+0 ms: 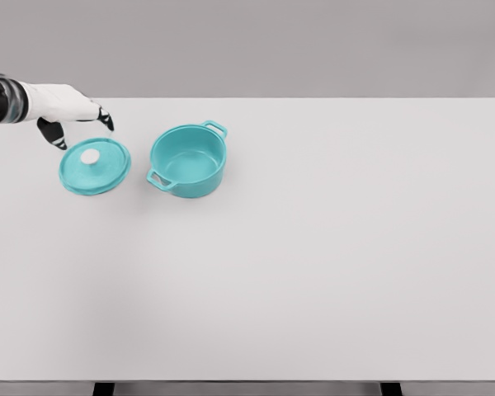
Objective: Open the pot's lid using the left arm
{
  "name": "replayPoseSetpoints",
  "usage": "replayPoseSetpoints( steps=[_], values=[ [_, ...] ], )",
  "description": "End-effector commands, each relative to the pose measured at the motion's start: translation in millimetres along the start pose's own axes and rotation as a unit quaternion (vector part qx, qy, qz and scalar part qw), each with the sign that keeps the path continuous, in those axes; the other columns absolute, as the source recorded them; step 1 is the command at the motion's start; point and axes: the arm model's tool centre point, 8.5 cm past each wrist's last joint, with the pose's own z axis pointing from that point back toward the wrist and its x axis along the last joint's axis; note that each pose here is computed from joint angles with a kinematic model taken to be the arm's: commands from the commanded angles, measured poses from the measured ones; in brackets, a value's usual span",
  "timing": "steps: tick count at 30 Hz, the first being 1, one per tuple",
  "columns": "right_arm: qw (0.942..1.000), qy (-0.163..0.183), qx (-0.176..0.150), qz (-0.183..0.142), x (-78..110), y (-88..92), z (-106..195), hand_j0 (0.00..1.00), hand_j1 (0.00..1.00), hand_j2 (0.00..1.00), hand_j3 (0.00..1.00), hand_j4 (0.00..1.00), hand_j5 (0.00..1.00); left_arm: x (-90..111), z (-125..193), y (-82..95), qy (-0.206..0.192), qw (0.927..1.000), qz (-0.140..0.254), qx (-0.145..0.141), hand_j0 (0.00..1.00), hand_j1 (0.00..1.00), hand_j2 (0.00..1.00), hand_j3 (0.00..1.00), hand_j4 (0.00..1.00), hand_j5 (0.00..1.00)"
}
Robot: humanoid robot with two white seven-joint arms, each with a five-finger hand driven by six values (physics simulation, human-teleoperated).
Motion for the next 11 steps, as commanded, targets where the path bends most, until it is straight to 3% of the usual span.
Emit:
replayPoseSetpoints(
  steps=[1, 4, 7, 9, 11],
  values=[
    [1.0000, 0.000, 0.000, 0.000, -0.1, 0.0, 0.0, 1.00, 1.00, 1.00, 1.00, 1.00, 1.00, -1.6, 0.5, -0.3, 0.002, 1.0000, 0.002, 0.000, 1.00, 1.00, 1.00, 1.00, 1.00, 1.00],
    [1.0000, -0.001, 0.000, 0.000, 0.7, -0.6, 0.1, 1.00, 1.00, 1.00, 1.00, 1.00, 1.00, -19.7, 10.5, -13.0, 0.023, 0.9995, 0.019, -0.008, 1.00, 1.00, 1.00, 1.00, 1.00, 1.00],
    [1.0000, 0.000, 0.000, 0.000, -0.1, 0.0, 0.0, 1.00, 1.00, 1.00, 1.00, 1.00, 1.00, -55.9, 12.0, -52.7, 0.070, 0.9941, 0.070, -0.045, 1.00, 1.00, 1.00, 1.00, 1.00, 1.00],
    [1.0000, -0.001, 0.000, 0.000, 0.7, -0.6, 0.1, 1.00, 1.00, 1.00, 1.00, 1.00, 1.00, -76.0, 18.3, -66.0, 0.097, 0.9893, 0.094, -0.055, 1.00, 1.00, 1.00, 1.00, 1.00, 1.00],
    [1.0000, -0.001, -0.001, 0.000, 0.7, -0.8, 0.1, 1.00, 1.00, 1.00, 1.00, 1.00, 1.00, -77.7, 18.5, -67.4, 0.100, 0.9887, 0.097, -0.056, 1.00, 1.00, 1.00, 1.00, 1.00, 1.00]
  ],
)
